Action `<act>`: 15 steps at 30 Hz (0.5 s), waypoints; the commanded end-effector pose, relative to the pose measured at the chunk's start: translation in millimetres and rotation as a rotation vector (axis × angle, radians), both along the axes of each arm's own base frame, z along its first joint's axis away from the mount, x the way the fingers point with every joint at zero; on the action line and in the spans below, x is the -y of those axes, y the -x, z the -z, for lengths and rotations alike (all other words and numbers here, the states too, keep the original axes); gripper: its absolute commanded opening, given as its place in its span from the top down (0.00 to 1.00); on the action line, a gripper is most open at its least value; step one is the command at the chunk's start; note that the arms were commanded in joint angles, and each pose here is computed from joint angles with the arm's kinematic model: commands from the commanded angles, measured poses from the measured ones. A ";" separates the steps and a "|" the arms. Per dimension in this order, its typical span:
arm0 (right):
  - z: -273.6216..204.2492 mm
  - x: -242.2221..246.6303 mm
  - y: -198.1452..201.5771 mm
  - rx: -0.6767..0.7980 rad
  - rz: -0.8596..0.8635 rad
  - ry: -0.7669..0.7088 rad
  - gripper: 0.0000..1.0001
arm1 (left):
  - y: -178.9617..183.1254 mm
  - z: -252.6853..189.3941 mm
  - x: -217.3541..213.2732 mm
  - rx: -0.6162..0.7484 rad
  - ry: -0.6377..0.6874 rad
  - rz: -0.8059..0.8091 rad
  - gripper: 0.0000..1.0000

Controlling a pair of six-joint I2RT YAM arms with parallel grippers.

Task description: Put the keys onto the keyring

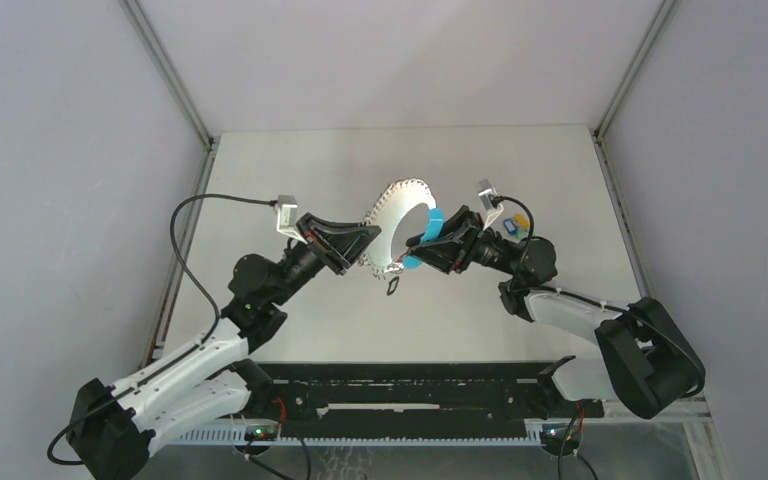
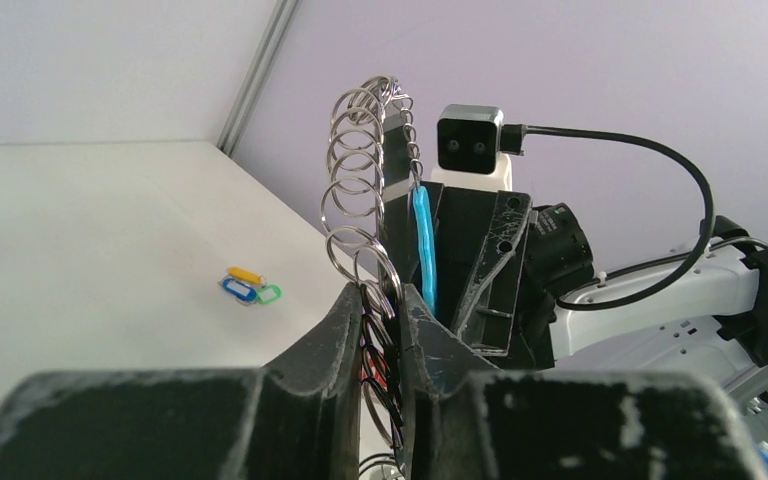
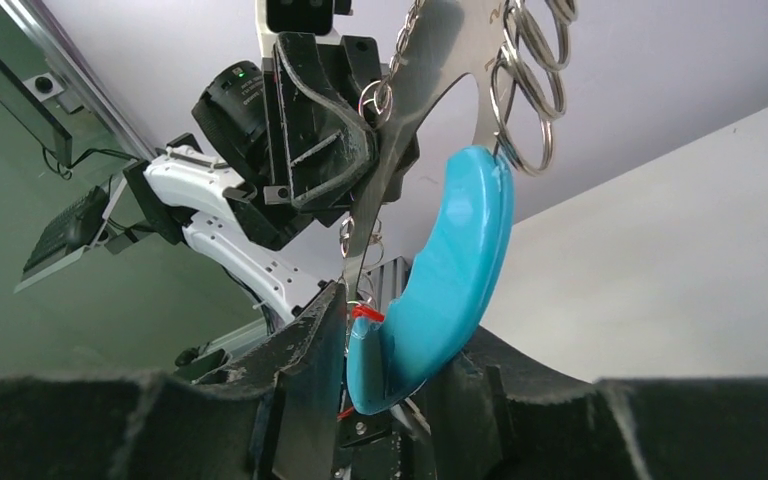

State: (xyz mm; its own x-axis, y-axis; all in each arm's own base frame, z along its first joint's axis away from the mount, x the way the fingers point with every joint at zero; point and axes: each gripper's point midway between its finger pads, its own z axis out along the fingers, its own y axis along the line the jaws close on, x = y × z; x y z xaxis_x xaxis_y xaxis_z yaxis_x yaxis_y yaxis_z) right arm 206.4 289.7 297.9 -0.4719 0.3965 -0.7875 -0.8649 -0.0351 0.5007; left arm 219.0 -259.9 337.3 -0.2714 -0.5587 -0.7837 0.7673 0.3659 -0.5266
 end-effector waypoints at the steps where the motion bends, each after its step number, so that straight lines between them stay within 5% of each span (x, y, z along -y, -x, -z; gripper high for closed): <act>1: -41.3 3.1 15.7 0.127 -0.026 -0.082 0.70 | 6.3 -11.4 -5.3 0.053 0.041 0.005 1.00; 6: -47.3 4.8 19.6 0.142 -0.028 -0.093 1.00 | 5.6 -4.0 -4.2 0.020 0.044 0.012 0.95; 15: -66.6 14.4 21.8 0.149 0.007 -0.147 1.00 | 1.0 18.7 -27.7 0.000 -0.041 -0.120 0.59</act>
